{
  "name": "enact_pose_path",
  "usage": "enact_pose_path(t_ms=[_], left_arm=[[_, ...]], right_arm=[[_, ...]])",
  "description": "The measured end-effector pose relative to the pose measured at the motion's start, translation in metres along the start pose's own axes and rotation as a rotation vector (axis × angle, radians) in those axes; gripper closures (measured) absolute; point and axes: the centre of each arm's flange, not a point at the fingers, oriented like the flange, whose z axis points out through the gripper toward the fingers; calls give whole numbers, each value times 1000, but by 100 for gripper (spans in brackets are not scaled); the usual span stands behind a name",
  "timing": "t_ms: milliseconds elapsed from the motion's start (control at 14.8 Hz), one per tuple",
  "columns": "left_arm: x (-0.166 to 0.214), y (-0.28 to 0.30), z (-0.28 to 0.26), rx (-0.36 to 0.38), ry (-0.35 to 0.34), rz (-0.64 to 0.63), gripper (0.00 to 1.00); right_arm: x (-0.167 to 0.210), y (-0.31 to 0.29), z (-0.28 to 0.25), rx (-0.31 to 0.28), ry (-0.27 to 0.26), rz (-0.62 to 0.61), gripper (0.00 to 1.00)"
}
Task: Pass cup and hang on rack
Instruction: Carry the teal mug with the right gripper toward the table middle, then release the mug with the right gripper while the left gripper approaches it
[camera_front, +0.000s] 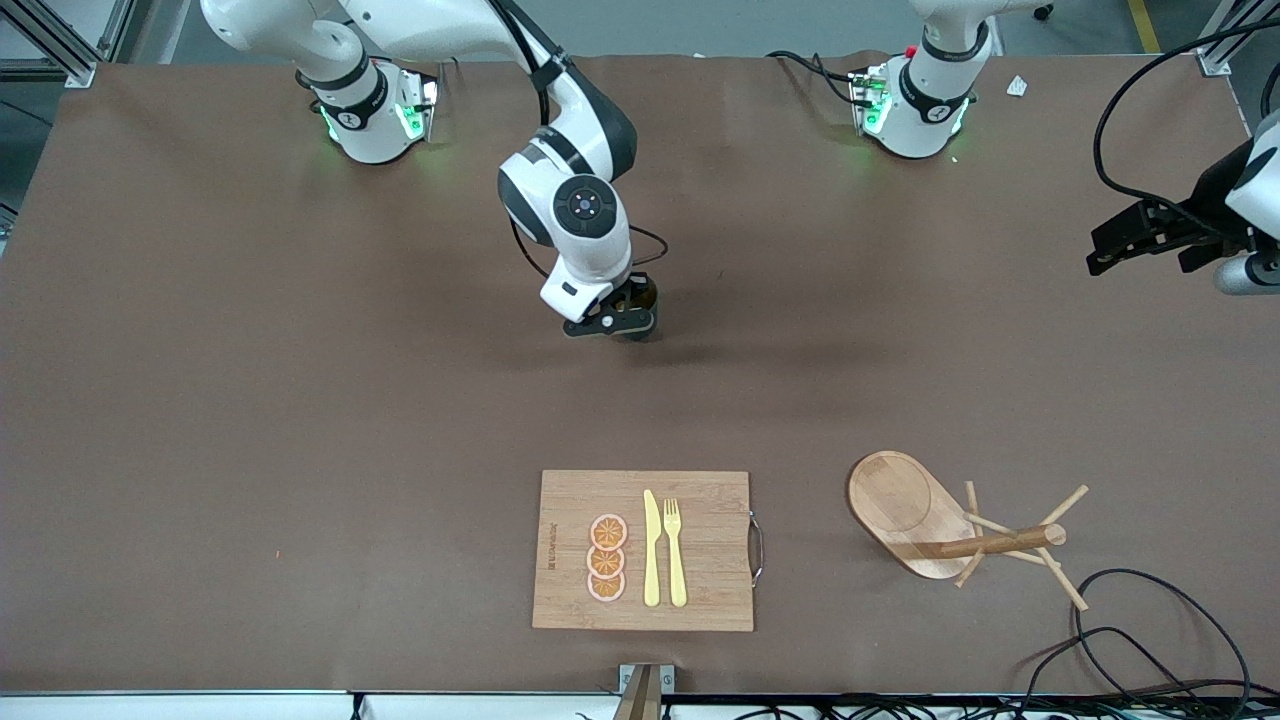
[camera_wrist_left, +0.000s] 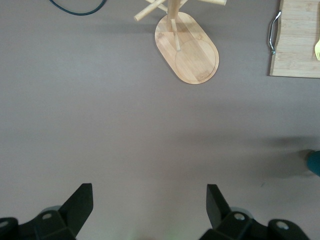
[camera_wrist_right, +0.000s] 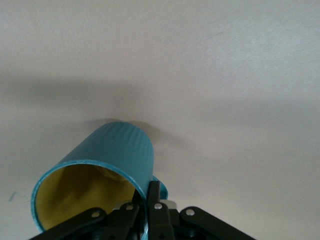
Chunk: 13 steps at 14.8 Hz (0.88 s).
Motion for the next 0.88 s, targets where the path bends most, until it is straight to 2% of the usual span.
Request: enact_pose_path(t_ms=[270, 473, 743, 811, 878], left_arm=[[2, 21, 7, -2, -12, 29, 0], [-1, 40, 8, 2, -14, 62, 0], [-3, 76, 16, 63, -18, 95, 0], [-5, 90, 19, 67, -19, 84, 0], [-8, 105, 21, 68, -20, 71, 0]], right_arm=[[1, -5, 10, 4, 18, -8, 90], [5, 0, 9, 2, 23, 2, 64], [10, 1, 1, 9, 35, 6, 30], [12, 2, -7, 12, 38, 10, 17], [15, 6, -19, 12, 35, 12, 8]])
